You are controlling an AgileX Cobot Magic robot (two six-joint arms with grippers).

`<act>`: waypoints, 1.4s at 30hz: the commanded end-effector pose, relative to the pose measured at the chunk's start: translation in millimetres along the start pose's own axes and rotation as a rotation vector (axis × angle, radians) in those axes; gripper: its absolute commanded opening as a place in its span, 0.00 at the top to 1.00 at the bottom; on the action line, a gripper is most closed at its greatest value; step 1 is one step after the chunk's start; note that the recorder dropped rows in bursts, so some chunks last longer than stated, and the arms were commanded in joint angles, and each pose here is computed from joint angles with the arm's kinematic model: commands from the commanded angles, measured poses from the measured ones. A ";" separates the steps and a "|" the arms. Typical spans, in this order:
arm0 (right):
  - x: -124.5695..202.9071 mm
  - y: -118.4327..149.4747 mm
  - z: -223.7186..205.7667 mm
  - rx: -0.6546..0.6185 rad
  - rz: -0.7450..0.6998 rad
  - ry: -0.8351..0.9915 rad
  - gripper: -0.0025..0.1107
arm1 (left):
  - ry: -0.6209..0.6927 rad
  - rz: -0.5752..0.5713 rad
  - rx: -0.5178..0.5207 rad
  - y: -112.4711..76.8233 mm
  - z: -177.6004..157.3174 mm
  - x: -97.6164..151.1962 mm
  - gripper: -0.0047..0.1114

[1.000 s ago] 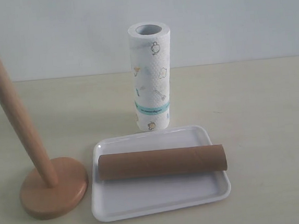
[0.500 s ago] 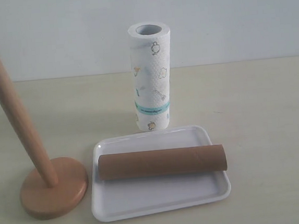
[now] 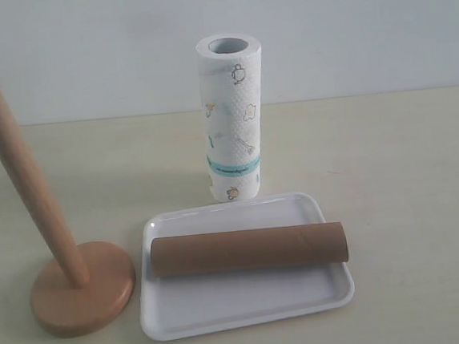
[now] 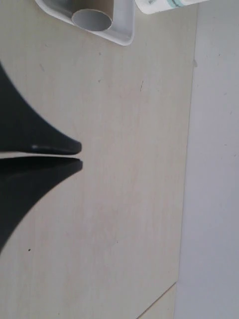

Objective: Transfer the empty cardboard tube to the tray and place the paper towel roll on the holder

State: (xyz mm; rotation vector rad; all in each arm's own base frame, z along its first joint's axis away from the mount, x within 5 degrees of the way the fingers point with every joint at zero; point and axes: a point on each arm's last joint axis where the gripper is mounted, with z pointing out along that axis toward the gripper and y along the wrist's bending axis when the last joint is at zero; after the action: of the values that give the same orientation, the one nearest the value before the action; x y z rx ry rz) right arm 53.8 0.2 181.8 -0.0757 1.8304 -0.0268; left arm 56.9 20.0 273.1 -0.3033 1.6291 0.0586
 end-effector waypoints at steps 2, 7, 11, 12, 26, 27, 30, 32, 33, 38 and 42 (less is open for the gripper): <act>-1.3 -0.1 -0.4 0.002 -0.003 -0.016 0.97 | 0.014 0.175 0.026 -1.5 0.9 8.3 0.92; -1.3 -0.1 -0.4 0.002 -0.003 -0.016 0.97 | 0.036 0.324 0.132 -6.8 -1.4 32.7 0.92; -1.3 -0.1 -0.4 0.002 -0.003 -0.016 0.97 | -0.031 0.326 0.194 -9.0 -3.5 51.3 0.92; -1.3 -0.1 -0.4 0.002 -0.003 -0.016 0.97 | -0.036 0.308 0.200 -8.8 -3.5 55.5 0.92; -1.3 -0.1 -0.4 0.002 -0.003 -0.016 0.97 | 0.078 0.199 0.209 -6.6 1.2 83.6 0.92; -1.3 -0.1 -0.4 0.002 -0.003 -0.016 0.97 | 0.095 0.186 0.207 -6.4 1.1 85.0 0.92; -1.3 -0.1 -0.4 0.002 -0.003 -0.016 0.97 | 0.160 0.155 0.199 -5.3 0.5 90.5 0.92; -1.3 -0.1 -0.4 0.002 -0.003 -0.016 0.97 | 0.172 0.156 0.198 -5.1 0.4 91.5 0.92; -1.3 -0.1 -0.4 0.002 -0.003 -0.016 0.97 | 0.178 0.157 0.195 -4.9 0.3 92.1 0.92; -1.3 -0.1 -0.4 0.002 -0.003 -0.016 0.97 | 0.184 0.118 0.149 -2.5 0.7 92.3 0.92; -1.3 -0.1 -0.4 0.002 -0.003 -0.016 0.97 | 0.184 0.118 0.151 -2.6 0.6 92.3 0.92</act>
State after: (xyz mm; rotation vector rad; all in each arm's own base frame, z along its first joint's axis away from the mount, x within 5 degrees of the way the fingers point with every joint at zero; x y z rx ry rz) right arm 53.8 0.2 181.8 -0.0757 1.8304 -0.0268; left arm 53.6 3.0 183.5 -0.0784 1.8218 0.0129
